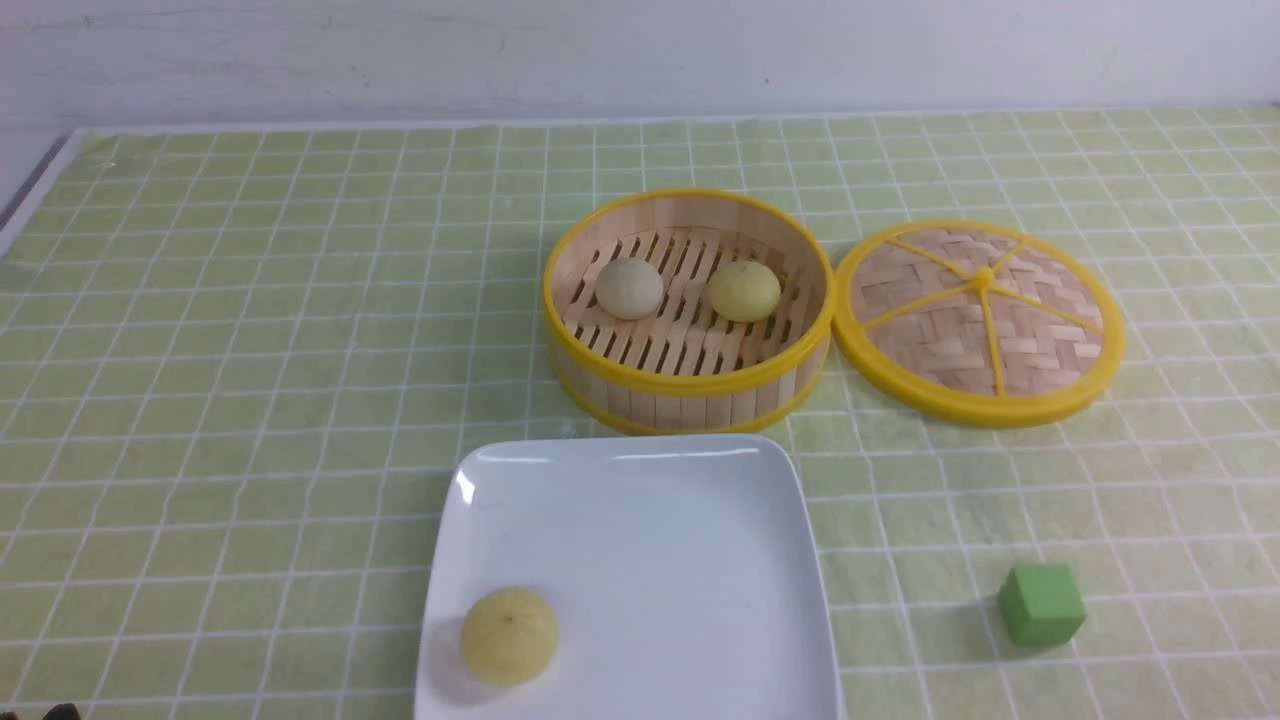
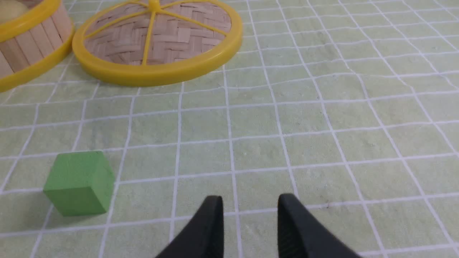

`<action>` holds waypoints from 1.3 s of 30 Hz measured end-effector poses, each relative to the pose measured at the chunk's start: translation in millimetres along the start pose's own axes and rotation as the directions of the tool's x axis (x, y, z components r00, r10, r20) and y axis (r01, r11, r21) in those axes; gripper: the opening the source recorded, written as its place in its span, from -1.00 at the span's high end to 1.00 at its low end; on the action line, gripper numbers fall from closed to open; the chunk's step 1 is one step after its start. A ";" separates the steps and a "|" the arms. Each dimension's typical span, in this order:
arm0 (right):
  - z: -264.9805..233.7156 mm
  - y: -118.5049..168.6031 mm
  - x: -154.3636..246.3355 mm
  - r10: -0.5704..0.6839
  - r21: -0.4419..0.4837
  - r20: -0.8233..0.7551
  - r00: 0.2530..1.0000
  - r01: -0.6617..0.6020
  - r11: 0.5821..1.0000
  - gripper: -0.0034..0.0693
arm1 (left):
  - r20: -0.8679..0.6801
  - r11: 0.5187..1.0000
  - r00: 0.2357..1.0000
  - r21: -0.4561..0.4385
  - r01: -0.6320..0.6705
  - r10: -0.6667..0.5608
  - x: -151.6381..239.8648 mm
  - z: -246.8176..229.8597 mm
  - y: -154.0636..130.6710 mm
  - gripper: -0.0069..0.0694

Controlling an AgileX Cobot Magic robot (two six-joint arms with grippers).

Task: Put the steamed buns into the plate on the green tablecloth.
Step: 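Reach toward a bun in the bamboo steamer with the right gripper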

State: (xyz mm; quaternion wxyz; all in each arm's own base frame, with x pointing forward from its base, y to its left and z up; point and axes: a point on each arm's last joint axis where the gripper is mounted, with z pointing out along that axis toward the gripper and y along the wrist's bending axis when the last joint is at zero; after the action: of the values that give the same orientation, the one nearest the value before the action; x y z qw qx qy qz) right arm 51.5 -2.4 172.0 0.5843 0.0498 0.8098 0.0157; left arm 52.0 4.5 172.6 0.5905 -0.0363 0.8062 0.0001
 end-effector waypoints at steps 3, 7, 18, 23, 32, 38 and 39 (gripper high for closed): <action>0.0 0.0 0.0 0.000 0.000 0.000 1.000 0.000 1.000 0.25 | 0.000 1.000 1.000 0.000 0.000 0.000 0.0 0.0 0.0 0.19; 0.0 0.0 0.0 0.000 0.000 0.000 1.000 0.000 1.000 0.25 | 0.000 1.000 1.000 0.000 0.000 0.000 0.0 0.0 0.0 0.19; 0.0 0.0 0.0 0.000 0.000 0.000 1.000 0.000 1.000 0.25 | 0.001 1.000 1.000 -0.005 -0.011 0.011 -0.1 0.0 0.4 0.19; 0.0 0.0 0.0 0.000 0.000 0.000 1.000 0.000 1.000 0.25 | 0.001 1.000 1.000 -0.005 -0.013 0.013 -0.1 0.0 0.5 0.19; 0.0 0.0 0.0 0.000 0.000 0.000 1.000 0.000 1.000 0.25 | 0.002 1.000 1.000 -0.011 -0.028 0.028 -0.2 0.0 1.0 0.19; 0.0 0.0 0.0 0.000 0.000 0.000 1.000 0.000 1.000 0.25 | 0.003 0.999 0.999 -0.013 -0.033 0.033 -0.3 0.0 1.2 0.19; 0.0 0.0 0.0 0.000 0.000 0.000 1.000 0.000 1.000 0.25 | 0.002 0.999 0.999 -0.014 -0.033 0.033 -0.2 0.0 1.2 0.19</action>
State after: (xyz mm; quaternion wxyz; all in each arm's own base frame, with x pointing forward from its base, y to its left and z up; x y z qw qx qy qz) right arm 51.5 -2.4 172.0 0.5843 0.0498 0.8098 0.0157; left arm 52.0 5.7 172.8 0.5909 -0.0270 0.8062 0.0154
